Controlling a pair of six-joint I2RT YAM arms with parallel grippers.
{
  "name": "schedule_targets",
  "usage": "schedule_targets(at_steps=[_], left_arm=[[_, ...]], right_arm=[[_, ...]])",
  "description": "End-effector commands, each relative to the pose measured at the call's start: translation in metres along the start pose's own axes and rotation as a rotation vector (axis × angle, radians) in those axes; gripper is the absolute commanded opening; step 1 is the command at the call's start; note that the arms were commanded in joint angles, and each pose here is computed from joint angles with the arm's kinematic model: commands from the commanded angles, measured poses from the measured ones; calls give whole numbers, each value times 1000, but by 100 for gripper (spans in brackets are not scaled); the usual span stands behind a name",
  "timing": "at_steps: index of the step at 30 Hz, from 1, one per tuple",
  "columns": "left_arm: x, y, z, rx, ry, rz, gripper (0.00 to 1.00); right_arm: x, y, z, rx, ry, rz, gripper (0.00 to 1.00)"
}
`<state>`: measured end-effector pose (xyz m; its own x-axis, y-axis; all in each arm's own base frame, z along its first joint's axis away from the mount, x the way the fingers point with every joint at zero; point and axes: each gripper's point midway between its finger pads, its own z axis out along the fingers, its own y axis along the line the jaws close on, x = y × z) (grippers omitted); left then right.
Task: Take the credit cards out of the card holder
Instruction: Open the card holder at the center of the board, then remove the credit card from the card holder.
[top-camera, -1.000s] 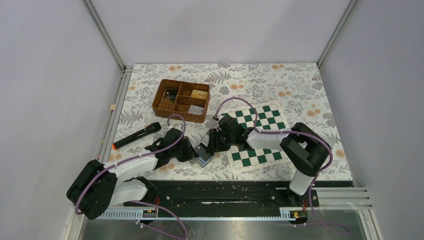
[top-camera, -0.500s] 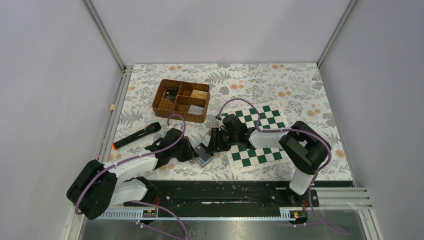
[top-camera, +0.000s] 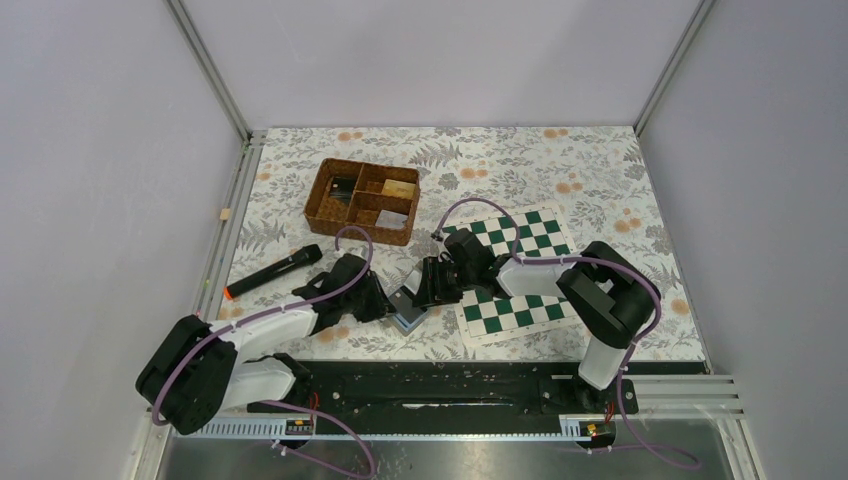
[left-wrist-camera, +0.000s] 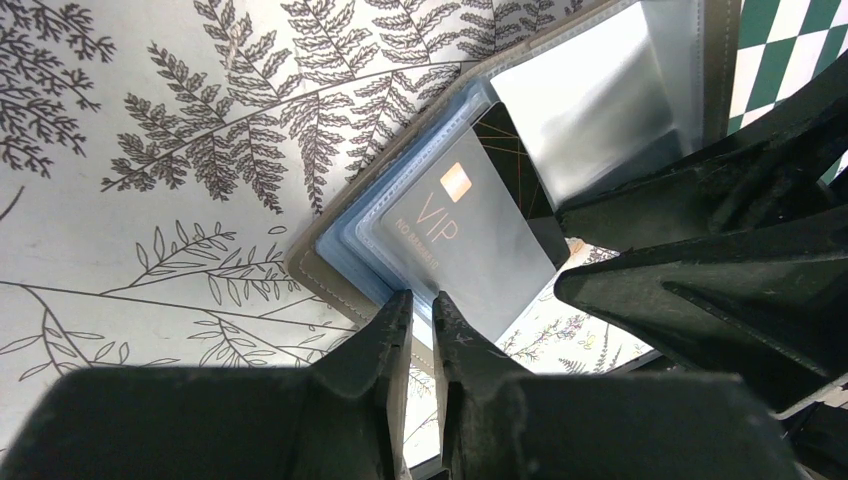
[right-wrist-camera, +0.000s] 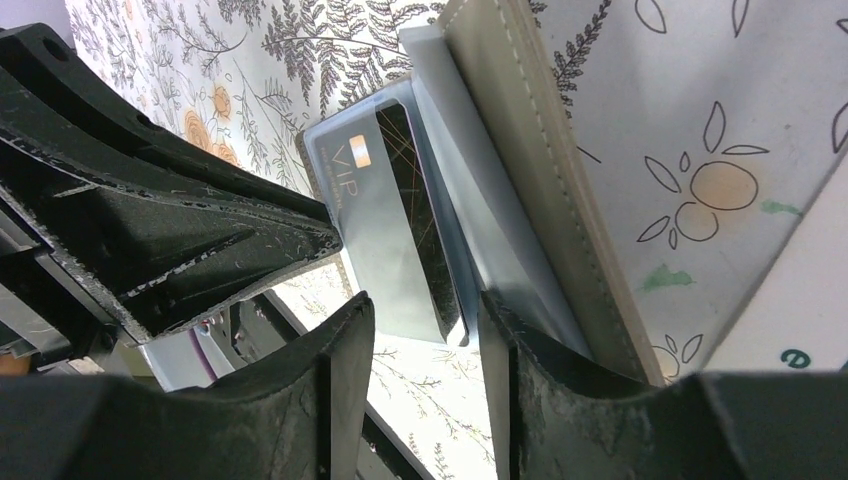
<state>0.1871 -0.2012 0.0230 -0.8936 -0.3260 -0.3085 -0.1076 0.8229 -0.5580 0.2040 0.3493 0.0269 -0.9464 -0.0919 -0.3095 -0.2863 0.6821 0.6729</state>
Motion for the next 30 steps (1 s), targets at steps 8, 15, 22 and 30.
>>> schedule_targets(at_steps=[8,15,22,30], left_arm=[[4,32,6,-155,19,22,14],[4,31,6,-149,24,24,14],[3,27,6,-136,26,33,13],[3,28,8,-144,32,36,13]], right_arm=[[1,15,6,-94,30,50,47],[0,31,2,-175,34,45,29],[-2,44,-2,-244,32,24,23],[-5,49,-4,-290,37,29,14]])
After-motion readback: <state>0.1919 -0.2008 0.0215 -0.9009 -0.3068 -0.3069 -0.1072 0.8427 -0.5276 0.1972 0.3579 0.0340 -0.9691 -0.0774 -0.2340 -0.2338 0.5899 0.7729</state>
